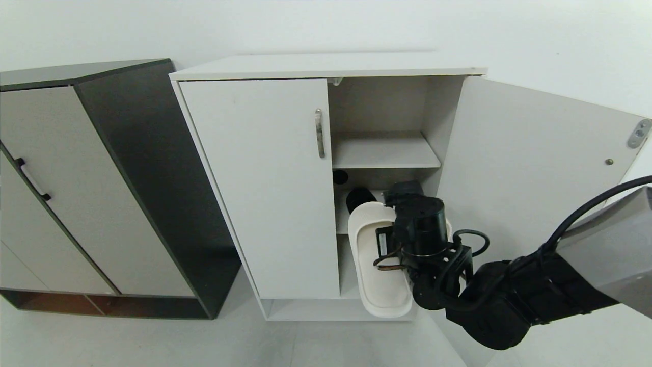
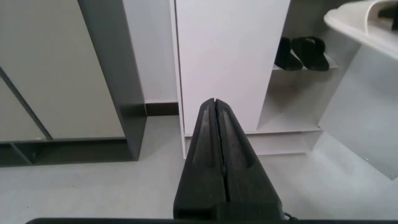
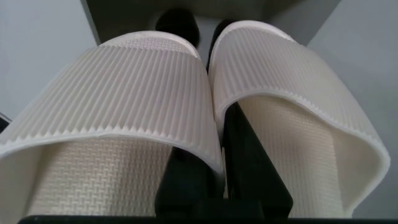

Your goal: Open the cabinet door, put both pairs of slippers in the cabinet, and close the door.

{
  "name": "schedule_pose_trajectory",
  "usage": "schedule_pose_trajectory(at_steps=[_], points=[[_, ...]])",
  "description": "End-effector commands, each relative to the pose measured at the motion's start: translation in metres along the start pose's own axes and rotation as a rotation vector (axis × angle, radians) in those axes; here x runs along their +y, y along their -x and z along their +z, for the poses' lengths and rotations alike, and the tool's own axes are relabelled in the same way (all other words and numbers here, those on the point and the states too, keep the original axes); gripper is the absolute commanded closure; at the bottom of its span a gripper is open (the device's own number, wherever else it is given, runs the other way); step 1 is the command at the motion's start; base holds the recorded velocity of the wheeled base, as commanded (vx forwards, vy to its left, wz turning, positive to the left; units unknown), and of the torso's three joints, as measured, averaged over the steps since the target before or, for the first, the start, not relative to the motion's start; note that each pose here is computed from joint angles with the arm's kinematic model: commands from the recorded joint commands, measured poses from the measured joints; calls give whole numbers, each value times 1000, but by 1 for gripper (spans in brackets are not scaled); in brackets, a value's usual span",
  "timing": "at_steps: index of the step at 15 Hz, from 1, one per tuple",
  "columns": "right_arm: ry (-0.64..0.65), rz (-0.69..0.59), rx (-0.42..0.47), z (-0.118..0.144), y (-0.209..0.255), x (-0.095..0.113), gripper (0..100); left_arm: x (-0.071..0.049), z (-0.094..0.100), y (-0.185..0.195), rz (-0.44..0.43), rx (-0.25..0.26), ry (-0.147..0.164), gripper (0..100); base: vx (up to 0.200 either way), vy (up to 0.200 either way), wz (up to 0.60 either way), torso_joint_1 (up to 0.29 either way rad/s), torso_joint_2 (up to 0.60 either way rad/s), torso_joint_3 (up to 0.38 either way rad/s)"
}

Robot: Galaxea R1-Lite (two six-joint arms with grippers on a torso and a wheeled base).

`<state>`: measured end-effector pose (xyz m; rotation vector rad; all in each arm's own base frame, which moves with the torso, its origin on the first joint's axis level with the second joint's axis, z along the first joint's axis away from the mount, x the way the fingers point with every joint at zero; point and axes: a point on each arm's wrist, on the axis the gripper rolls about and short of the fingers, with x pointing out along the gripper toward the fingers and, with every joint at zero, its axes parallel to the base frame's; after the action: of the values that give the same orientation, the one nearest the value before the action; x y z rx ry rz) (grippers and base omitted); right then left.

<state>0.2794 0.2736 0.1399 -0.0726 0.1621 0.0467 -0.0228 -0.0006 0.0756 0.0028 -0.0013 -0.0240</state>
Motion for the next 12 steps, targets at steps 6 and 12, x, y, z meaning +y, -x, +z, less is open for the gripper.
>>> schedule_pose_trajectory(at_steps=[6, 12], points=[[-104, -13, -86, 63, 17, -4, 100, 0, 0, 0, -4, 1, -3, 100, 0, 0, 0, 0, 0, 0], [-85, -18, -70, 56, 12, -1, 100, 0, 0, 0, -7, 1, -6, 100, 67, 0, 0, -1, 1, 2]])
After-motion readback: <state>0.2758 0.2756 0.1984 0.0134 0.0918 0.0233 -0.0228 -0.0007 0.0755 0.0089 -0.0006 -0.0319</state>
